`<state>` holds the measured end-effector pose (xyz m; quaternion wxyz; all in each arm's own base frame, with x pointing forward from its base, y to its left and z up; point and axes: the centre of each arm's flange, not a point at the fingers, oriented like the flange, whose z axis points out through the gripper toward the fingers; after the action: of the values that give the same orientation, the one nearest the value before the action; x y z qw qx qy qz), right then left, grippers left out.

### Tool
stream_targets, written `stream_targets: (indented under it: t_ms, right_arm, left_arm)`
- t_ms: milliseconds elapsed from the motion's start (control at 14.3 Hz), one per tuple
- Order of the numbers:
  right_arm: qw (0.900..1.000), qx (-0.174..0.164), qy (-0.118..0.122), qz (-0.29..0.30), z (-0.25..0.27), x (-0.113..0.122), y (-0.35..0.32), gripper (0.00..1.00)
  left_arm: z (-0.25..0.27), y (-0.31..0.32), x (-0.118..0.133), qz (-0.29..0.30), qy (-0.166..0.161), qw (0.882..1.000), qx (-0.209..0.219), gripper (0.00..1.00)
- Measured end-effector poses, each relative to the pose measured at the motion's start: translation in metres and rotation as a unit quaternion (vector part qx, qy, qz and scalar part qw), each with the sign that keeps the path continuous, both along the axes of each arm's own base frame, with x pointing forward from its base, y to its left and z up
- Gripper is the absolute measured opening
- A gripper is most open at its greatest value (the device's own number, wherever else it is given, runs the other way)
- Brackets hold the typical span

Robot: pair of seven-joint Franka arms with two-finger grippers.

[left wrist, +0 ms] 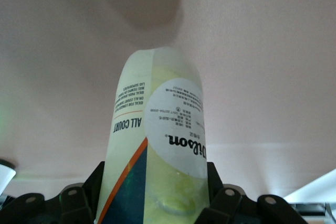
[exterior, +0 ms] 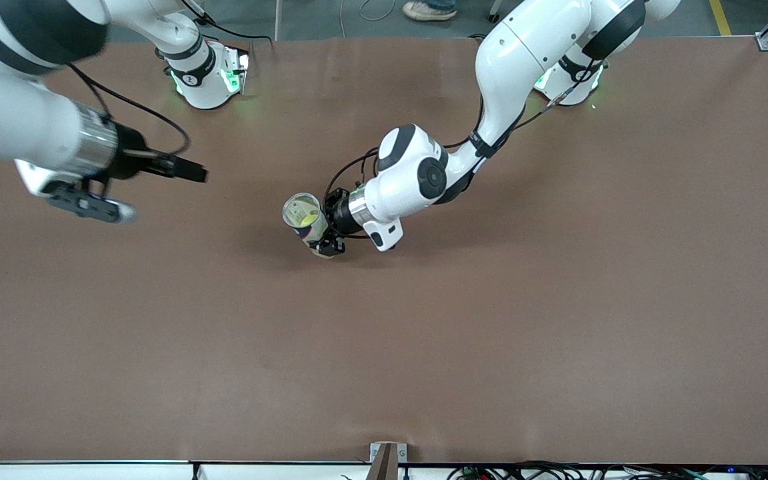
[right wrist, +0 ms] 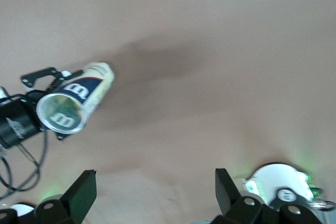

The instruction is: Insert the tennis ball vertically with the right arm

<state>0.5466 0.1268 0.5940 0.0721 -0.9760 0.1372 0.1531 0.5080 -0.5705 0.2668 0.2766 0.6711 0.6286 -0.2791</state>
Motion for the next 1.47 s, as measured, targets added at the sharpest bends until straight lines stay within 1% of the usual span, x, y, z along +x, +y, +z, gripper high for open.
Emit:
stream_targets:
  t_ms: [210,350,490,770,910,980,1050,1190,1261,1331,1401,1471]
  right_arm:
    - [1.0,-0.002,0.003,0.005,0.015,-0.014,-0.052,1.0]
    - [1.0,-0.003,0.004,0.006,0.013,-0.023,-0.09,1.0]
    - [1.0,-0.01,0.004,0.009,0.01,-0.033,-0.119,1.0]
    - [0.999,-0.01,-0.014,0.028,0.013,-0.041,-0.173,1.0]
    - [0.998,-0.025,-0.035,0.037,0.016,-0.038,-0.191,1.0]
    - [0.997,-0.032,-0.05,0.042,0.018,-0.035,-0.193,1.0]
    - [0.996,-0.036,-0.069,0.046,0.021,-0.03,-0.193,1.0]
    - [0.991,-0.045,-0.116,0.051,0.033,-0.02,-0.19,1.0]
    - [0.987,-0.049,-0.14,0.053,0.04,-0.015,-0.187,1.0]
    - [0.984,-0.052,-0.158,0.059,0.044,-0.011,-0.181,1.0]
    - [0.981,-0.053,-0.172,0.069,0.046,-0.007,-0.172,1.0]
    - [0.978,-0.057,-0.181,0.082,0.048,-0.004,-0.159,1.0]
  left_arm:
    - [-0.019,-0.002,-0.006,-0.013,0.003,1.0,-0.006,0.76]
    - [-0.038,0.0,-0.008,-0.017,0.009,1.0,-0.004,0.77]
    - [-0.046,0.003,-0.006,-0.011,0.014,1.0,-0.008,0.76]
    - [-0.05,0.005,-0.006,-0.006,0.021,1.0,-0.013,0.77]
    - [-0.06,0.006,-0.007,-0.01,0.022,1.0,-0.01,0.77]
    - [-0.061,0.005,-0.007,-0.012,0.02,1.0,-0.012,0.77]
    - [-0.061,0.005,-0.007,-0.013,0.019,1.0,-0.013,0.78]
    - [-0.062,0.005,-0.007,-0.014,0.019,1.0,-0.013,0.78]
    - [-0.063,0.006,-0.007,-0.016,0.017,1.0,-0.013,0.84]
    - [-0.064,0.006,-0.007,-0.018,0.016,1.0,-0.012,0.94]
    - [-0.066,0.006,-0.007,-0.02,0.014,1.0,-0.012,1.0]
    - [-0.067,0.006,-0.007,-0.022,0.012,1.0,-0.011,1.0]
